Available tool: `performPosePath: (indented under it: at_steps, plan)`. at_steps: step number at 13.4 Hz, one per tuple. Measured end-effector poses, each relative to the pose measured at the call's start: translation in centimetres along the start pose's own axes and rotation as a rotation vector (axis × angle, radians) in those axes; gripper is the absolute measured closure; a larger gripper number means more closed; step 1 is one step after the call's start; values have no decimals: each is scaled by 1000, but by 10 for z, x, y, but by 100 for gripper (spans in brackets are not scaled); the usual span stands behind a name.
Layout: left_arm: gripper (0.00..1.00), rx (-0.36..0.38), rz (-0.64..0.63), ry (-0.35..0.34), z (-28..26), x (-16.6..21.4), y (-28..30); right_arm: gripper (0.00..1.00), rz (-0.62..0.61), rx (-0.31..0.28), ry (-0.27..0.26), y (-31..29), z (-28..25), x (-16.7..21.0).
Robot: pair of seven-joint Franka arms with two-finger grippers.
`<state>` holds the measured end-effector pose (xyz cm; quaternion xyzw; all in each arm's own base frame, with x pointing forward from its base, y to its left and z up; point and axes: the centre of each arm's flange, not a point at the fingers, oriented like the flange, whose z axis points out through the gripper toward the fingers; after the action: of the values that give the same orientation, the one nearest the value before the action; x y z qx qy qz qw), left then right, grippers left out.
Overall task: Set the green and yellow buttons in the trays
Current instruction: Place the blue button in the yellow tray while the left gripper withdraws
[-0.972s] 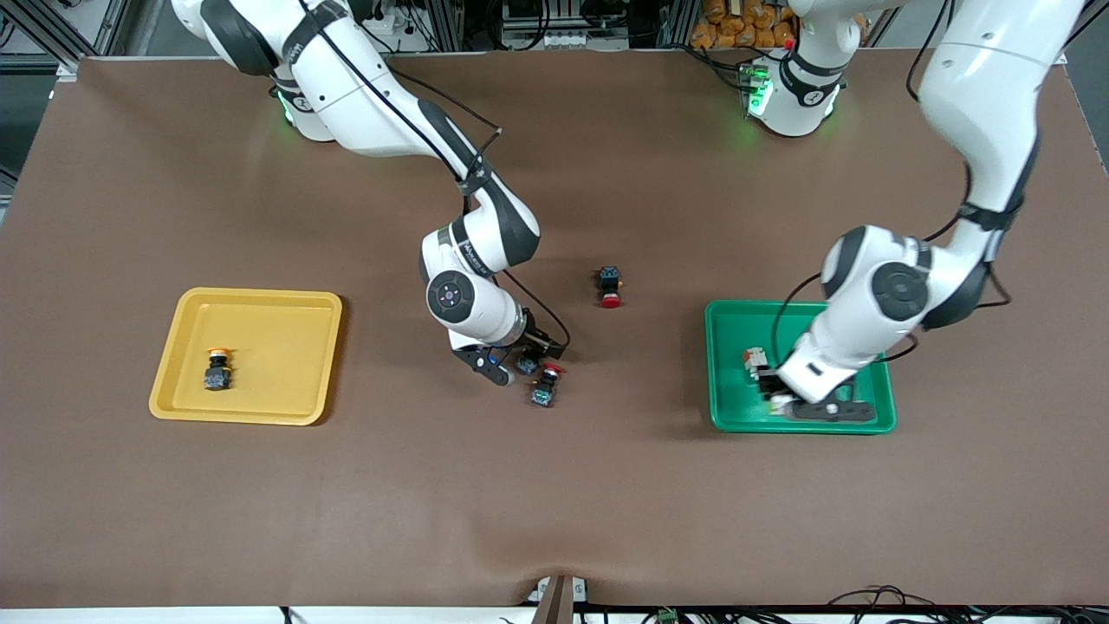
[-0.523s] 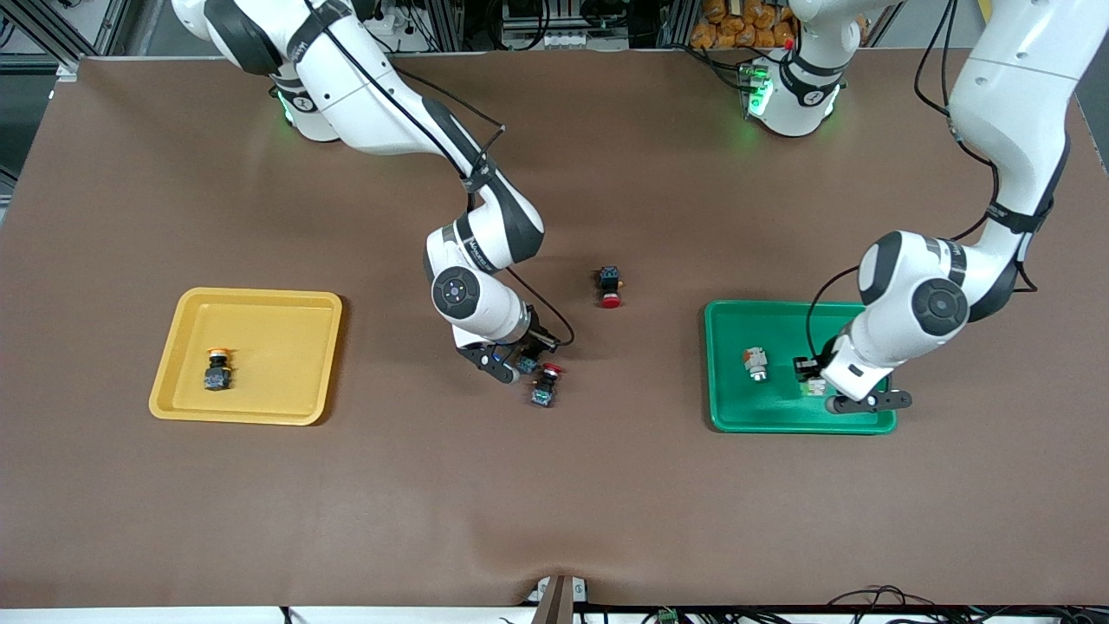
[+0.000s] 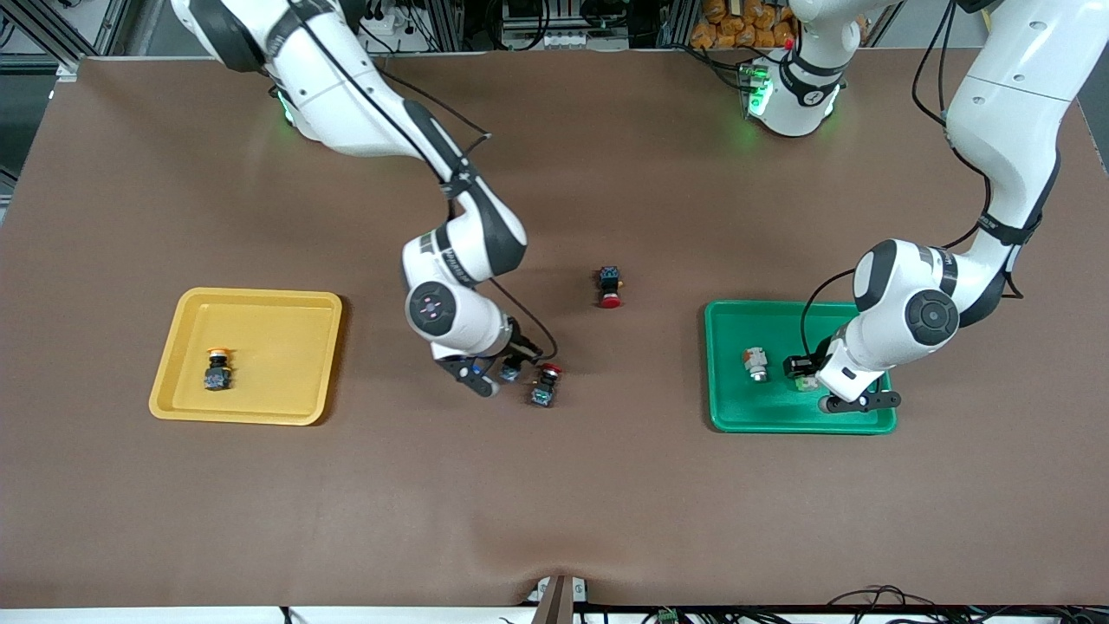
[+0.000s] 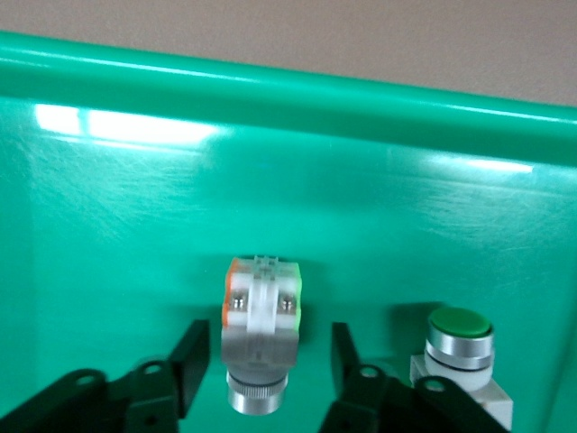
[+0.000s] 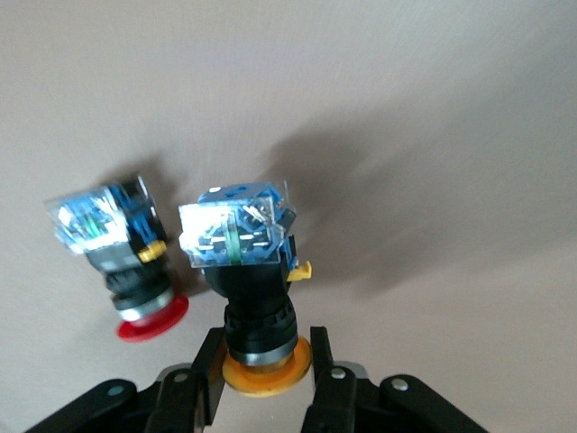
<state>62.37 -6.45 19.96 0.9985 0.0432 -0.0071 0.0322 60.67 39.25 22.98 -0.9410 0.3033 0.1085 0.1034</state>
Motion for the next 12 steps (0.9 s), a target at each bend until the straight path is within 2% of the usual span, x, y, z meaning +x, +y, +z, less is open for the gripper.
performPosePath:
  at_steps: [3,5,7,9,12]
  plan:
    - [1,27,-7,2,-33,15,-3,59,-52,-31,-46,34,-81,51]
    - [0,46,-9,9,-70,29,1,59,-107,-83,-71,77,-134,91]
    - [0,57,-6,12,-102,38,8,59,-165,-173,-98,125,-166,125]
    - [0,75,-13,-4,-131,45,9,59,-203,-239,-135,167,-178,155]
    - [0,97,-23,-16,-174,49,10,59,-281,-274,-213,236,-171,198]
